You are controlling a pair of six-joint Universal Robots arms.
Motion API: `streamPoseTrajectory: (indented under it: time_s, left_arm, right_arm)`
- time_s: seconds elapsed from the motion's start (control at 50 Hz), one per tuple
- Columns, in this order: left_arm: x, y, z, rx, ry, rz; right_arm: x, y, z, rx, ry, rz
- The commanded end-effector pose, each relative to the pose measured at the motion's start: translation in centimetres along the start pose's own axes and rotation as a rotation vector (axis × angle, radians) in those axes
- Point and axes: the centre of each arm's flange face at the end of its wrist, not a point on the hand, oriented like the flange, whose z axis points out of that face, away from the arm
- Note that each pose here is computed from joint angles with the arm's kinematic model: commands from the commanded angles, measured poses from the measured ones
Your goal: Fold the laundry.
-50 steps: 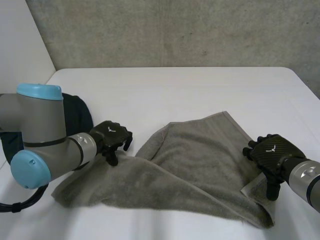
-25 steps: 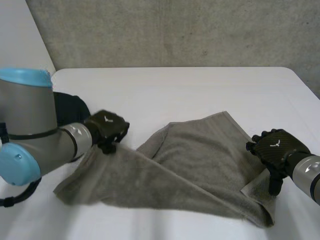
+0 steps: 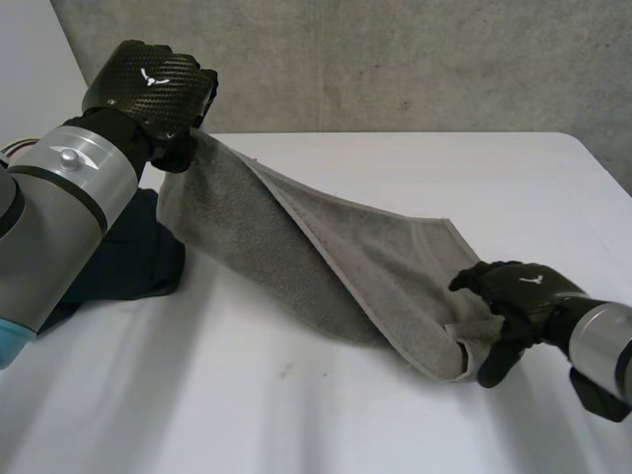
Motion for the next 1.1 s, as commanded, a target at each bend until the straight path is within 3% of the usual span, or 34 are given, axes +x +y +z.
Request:
streamPoseTrajectory:
  time_s: [0.02, 0.12, 0.18, 0.36, 0.46, 0.56, 0.64, 0.76, 0.88, 0.94, 1.1]
  left_arm:
    - [0.4, 0.1, 0.0, -0.006, 0.01, 0.001]
    - [0.4, 0.4, 0.0, -0.015, 0.01, 0.001]
    - [0.4, 0.7, 0.1, -0.024, 0.01, 0.001]
    - [0.4, 1.3, 0.3, -0.042, 0.01, 0.0]
    - [0.0, 1.6, 0.4, -0.052, 0.002, 0.0]
    - [0.1, 1.7, 0.2, -0.059, 0.004, 0.0]
    - [0.0, 1.3, -0.2, -0.048, 0.003, 0.0]
    - [-1.7, -1.1, -2.0, -0.007, -0.049, 0.004]
    - [-2.8, -2.0, -3.0, 0.0, -0.082, 0.006]
    - [-3.0, -1.9, -3.3, -0.015, -0.08, 0.003]
    - [-1.4, 1.3, -2.1, -0.132, -0.017, 0.0]
  right_arm:
    - [-1.9, 0.6, 1.2, 0.134, -0.035, -0.18]
    - [-2.1, 2.0, 2.0, 0.073, -0.045, -0.422]
    - [-2.4, 2.8, 2.0, 0.024, -0.065, -0.491]
    - [-2.2, 4.4, 2.5, -0.071, -0.063, -0.502]
    - [-1.8, 3.7, 3.0, -0.029, -0.034, -0.511]
    - [-0.1, 0.8, 3.6, 0.091, 0.101, -0.528]
    - [1.3, -4.0, 1.5, 0.214, 0.249, -0.55]
    - [2.8, -12.9, -6.8, 0.399, 0.44, -0.557]
    - [3.7, -15.4, -10.3, 0.362, 0.45, -0.54]
    - [4.0, -15.8, -10.2, 0.356, 0.446, -0.537]
    - [4.4, -13.9, -5.5, 0.222, 0.359, -0.526]
